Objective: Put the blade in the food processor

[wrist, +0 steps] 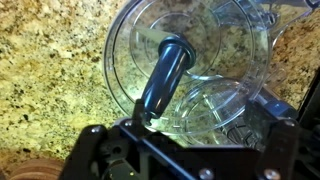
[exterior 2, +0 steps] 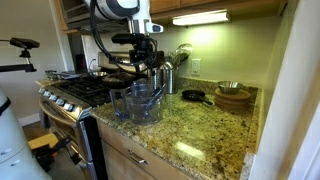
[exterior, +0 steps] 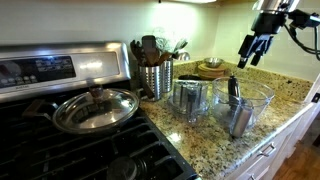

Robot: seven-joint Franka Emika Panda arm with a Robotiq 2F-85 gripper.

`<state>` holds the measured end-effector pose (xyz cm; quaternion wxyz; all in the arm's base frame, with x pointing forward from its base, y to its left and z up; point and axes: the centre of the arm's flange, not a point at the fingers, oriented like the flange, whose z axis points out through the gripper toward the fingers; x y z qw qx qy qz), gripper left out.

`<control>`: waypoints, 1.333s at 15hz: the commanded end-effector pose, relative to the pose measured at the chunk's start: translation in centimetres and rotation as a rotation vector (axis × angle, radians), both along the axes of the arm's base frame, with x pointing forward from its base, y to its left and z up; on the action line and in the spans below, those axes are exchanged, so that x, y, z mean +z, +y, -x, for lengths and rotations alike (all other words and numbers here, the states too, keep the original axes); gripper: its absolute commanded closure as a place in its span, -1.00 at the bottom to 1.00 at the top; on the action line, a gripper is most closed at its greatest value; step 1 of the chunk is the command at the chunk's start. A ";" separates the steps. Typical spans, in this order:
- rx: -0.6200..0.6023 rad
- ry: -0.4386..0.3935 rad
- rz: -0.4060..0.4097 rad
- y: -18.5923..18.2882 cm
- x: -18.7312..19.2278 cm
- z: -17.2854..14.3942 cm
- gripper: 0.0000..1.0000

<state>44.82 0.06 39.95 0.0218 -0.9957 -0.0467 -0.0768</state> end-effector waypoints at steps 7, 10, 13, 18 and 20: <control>-0.074 0.066 -0.034 -1.1 -3.5 -6.2 -1.00; -0.078 0.066 -0.043 -2.0 -4.3 -7.7 -1.00; -0.080 0.065 -0.044 -2.8 -4.6 -9.0 -1.00; -0.074 0.068 -0.062 -3.7 -5.3 -10.9 -1.00; -0.074 0.069 -0.071 -3.7 -5.5 -11.2 -1.00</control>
